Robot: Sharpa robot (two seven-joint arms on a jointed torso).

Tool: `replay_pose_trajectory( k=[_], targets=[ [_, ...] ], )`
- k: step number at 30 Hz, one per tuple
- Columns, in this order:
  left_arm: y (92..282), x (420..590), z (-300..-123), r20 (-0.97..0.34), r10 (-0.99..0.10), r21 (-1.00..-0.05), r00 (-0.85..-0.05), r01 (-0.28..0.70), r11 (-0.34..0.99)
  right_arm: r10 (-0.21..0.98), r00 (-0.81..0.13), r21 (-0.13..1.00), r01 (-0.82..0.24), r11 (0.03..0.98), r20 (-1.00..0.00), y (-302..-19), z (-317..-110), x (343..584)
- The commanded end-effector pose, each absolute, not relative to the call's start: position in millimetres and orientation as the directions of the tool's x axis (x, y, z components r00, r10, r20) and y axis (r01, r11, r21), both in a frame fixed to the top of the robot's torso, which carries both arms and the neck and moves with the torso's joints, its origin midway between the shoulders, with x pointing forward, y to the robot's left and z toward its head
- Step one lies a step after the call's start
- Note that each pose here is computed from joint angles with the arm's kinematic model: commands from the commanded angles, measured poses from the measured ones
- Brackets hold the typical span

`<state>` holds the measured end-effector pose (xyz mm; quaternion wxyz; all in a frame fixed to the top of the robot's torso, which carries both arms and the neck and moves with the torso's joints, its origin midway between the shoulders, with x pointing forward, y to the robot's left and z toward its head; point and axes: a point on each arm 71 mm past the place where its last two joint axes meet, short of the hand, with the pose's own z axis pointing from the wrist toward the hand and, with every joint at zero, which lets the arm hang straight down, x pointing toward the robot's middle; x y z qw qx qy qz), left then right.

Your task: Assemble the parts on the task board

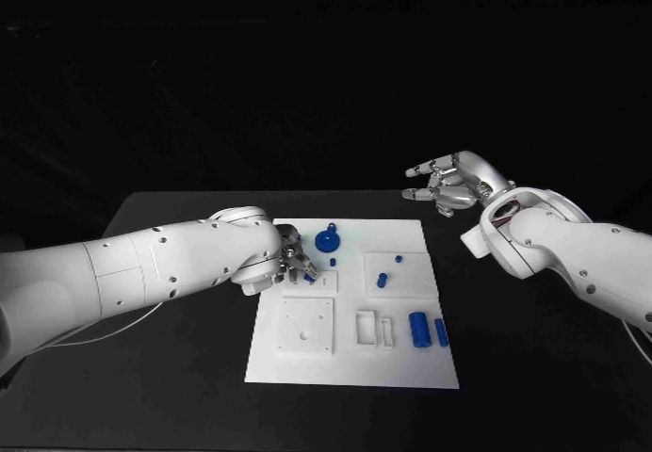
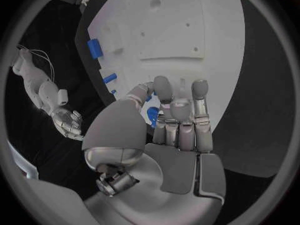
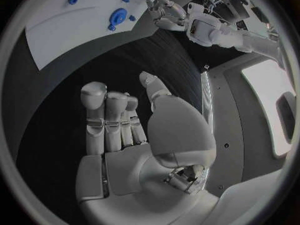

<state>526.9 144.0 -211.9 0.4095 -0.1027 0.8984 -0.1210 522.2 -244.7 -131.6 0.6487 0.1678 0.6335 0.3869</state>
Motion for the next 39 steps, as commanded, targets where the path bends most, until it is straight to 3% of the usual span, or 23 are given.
replay_pose_trajectory(
  k=[1, 39],
  targets=[
    [142.9, 525.1, -212.7, -0.706, -0.264, -0.289, -0.658, -0.074, 0.955, 0.713, -0.120, 0.710, -0.298, 0.638, -0.691, -243.2, -131.7, 521.9],
    [139.0, 523.0, -214.2, -0.694, -0.243, -0.276, -0.678, -0.061, 0.959, 0.713, -0.131, 0.713, -0.298, 0.635, -0.689, -242.5, -131.9, 521.2]
  ],
)
